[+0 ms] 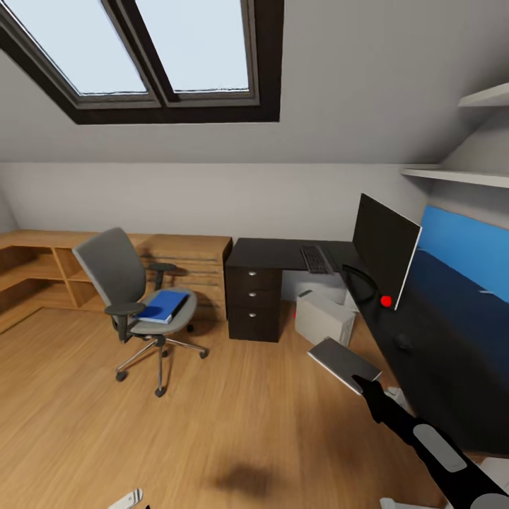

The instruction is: In the bedroom, organize the workspace by keeping the computer under the desk, ensuring the monitor is on the desk, placing the keyboard on the desk next to the monitor, placing the mouse on the desk next to the keyboard, moving the folder from the swivel chair onto the desk next to the mouse, stacking the notebook on top of the folder with the pen on top of the notebook, and positioning the swivel chair next to the desk.

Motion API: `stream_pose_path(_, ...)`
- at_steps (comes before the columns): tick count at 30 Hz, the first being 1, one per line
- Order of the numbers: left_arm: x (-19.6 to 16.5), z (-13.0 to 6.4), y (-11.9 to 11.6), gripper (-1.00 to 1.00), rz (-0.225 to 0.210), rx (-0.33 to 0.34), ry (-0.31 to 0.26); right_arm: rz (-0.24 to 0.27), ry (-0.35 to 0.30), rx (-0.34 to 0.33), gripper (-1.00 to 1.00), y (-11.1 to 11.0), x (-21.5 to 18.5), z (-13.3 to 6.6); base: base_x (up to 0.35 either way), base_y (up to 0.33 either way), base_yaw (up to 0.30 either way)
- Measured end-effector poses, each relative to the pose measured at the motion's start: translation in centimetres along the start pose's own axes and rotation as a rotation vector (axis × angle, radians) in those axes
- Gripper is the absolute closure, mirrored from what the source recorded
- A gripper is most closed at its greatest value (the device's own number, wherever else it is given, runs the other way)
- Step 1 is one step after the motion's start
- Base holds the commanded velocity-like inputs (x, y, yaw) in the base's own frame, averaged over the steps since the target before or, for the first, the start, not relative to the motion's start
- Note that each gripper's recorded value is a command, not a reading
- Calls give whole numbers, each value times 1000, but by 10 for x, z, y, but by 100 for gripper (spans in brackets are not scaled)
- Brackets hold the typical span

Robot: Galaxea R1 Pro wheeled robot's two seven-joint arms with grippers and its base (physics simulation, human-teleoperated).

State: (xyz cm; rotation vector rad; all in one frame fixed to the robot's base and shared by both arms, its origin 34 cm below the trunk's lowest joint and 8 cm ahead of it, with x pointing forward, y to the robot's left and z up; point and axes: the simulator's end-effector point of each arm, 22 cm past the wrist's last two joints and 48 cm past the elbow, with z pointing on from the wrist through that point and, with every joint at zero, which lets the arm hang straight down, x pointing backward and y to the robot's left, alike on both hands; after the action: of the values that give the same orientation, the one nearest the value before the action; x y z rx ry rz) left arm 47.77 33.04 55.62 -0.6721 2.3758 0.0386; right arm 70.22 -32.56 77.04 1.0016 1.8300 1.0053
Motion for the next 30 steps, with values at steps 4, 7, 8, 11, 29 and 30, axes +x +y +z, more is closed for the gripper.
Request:
stream_pose_path(4, 0, 0, -1, -100, 1, 1, 0, 0, 0, 0, 100, 0, 0, 0, 303, 11, 0)
stream_pose_path(7, 1, 0, -1, -100, 2, 2, 1, 0, 0, 0, 100, 0, 0, 0, 289, 4, 0)
stream_pose_path(8, 1, 0, -1, -100, 2, 2, 1, 0, 0, 0, 100, 0, 0, 0, 283, 2, 0)
stream_pose_path(11, 1, 0, -1, -100, 2, 2, 2, 0, 0, 0, 100, 0, 0, 0, 281, 1, 0)
stream_pose_path(29, 1, 0, -2, -100, 2, 3, 2, -3, 0, -1, 100, 0, 0, 0, 292, 1, 0)
stream_pose_path(30, 1, 0, -2, -100, 2, 3, 2, -3, 0, -1, 100, 0, 0, 0, 318, 26, 0)
